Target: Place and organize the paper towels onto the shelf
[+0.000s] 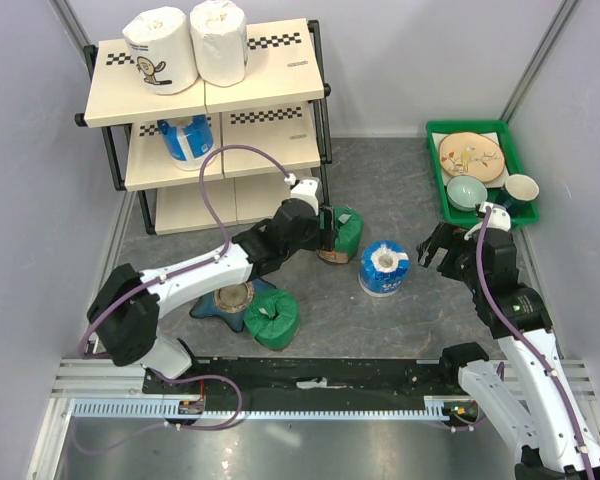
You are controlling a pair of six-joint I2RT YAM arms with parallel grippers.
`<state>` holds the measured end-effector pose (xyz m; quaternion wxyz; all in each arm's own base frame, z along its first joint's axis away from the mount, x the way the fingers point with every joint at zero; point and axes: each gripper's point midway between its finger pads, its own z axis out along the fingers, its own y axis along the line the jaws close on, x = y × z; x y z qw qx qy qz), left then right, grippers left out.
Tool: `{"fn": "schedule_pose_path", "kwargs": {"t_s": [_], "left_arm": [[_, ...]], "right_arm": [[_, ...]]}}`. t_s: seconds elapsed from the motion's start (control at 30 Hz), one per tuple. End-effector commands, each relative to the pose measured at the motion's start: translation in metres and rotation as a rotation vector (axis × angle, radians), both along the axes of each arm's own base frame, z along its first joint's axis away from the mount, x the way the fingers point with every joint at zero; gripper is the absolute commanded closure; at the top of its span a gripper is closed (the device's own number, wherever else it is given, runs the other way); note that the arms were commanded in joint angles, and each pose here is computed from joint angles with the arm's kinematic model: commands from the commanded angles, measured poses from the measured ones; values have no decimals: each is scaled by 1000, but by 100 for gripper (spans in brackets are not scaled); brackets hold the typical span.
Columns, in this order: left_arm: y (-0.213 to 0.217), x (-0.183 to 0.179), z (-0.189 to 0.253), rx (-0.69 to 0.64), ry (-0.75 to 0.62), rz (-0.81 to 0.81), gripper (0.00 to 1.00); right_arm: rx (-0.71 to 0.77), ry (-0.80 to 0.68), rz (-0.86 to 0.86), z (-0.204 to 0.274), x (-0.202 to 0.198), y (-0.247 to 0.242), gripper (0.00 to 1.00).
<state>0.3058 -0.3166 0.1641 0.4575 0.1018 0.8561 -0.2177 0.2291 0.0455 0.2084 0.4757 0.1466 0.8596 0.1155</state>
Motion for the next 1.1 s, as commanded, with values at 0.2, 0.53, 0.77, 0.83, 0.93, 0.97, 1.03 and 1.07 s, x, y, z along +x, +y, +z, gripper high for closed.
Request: {"fn": "schedule_pose_path", "kwargs": {"t_s": [0.2, 0.53, 0.77, 0.83, 0.93, 0.97, 1.03, 1.07], "left_arm": [[-22, 33, 36, -67, -111, 50, 21], [-39, 15, 30, -96, -76, -48, 22], [-103, -44, 26, -82, -71, -239, 23], [-105, -50, 16, -84, -42, -238, 23], [-107, -58, 1, -76, -5, -233, 23], [-108, -61, -1, -75, 0, -231, 23], [-108, -62, -8, -58, 14, -224, 23], [-109, -62, -9, -60, 19, -213, 23]], "right_arm": [[-2, -25, 11, 5, 3, 1, 2], [-7, -31, -4, 5, 3, -1, 2], [-7, -82, -69, 16, 0, -12, 2], [-5, -85, -71, 16, -1, -13, 2], [-4, -84, -68, 16, -1, -12, 2], [-5, -84, -70, 16, -1, -12, 2], [-7, -79, -68, 15, 0, -12, 2], [-7, -76, -67, 14, 0, -12, 2]]}}
